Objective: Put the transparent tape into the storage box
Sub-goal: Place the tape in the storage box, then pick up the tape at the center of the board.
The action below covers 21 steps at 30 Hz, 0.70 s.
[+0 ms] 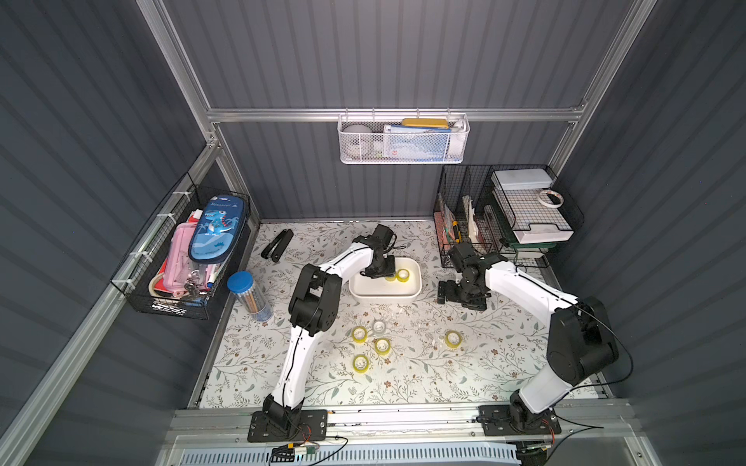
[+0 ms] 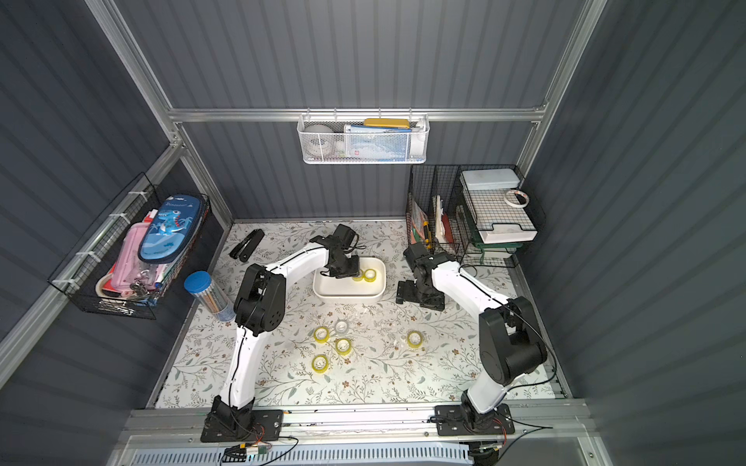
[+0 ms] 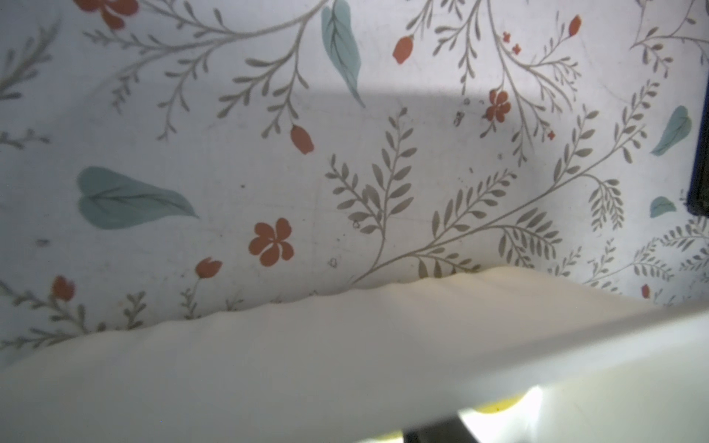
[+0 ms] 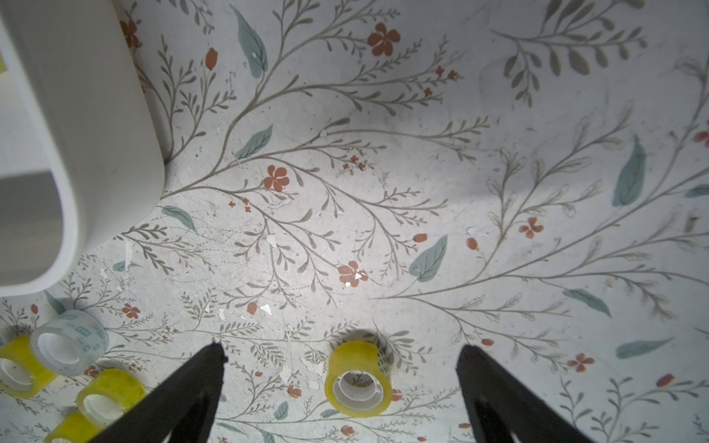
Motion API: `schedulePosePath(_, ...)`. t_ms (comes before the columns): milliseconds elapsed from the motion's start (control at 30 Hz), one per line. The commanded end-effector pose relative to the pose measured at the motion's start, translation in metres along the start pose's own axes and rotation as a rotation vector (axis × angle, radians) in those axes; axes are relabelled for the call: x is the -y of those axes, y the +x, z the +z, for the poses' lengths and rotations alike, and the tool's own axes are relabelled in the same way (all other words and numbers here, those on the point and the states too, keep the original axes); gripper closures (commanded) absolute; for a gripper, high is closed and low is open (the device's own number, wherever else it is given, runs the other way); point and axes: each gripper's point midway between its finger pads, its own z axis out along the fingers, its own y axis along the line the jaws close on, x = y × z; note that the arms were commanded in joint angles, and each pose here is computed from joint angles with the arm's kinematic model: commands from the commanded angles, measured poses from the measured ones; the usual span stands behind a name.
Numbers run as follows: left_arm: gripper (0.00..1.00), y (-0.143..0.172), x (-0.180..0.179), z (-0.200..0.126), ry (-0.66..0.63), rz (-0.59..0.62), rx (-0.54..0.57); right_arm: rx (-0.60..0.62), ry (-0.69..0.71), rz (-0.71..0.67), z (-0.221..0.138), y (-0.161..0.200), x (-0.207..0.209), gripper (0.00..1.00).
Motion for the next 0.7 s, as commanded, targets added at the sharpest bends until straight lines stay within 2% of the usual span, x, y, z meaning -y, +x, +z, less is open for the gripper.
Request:
schedulePosePath(0,0.53,-0.007,0.005,-0.028,0.0,0.027,0.052,-0.017,0.009,0.012,-0.002,0.01,0.008,0.01)
schedulePosePath(133,0.4,-0.014,0.006,-0.065,-0.01,0.048,0.122,-0.029,0.006,0.031,-0.005,0.023,0.017,0.01)
schedulePosePath(200,0.3,-0.016,0.004,-0.086,-0.026,0.051,0.163,-0.035,-0.001,0.047,-0.007,0.031,0.022,0.05)
schedulePosePath(433,0.05,-0.01,-0.013,-0.145,-0.111,0.051,0.251,-0.067,-0.052,0.111,0.006,0.053,0.027,0.36)
schedulePosePath(467,0.03,-0.006,-0.017,-0.151,-0.124,0.047,0.252,-0.086,-0.063,0.115,0.009,0.056,0.025,0.42)
schedulePosePath(567,0.01,0.005,-0.026,-0.163,-0.146,0.032,0.259,-0.115,-0.079,0.128,0.02,0.064,0.024,0.51)
schedulePosePath(667,0.01,0.017,-0.031,-0.169,-0.148,0.014,0.25,-0.136,-0.094,0.139,0.027,0.071,0.023,0.53)
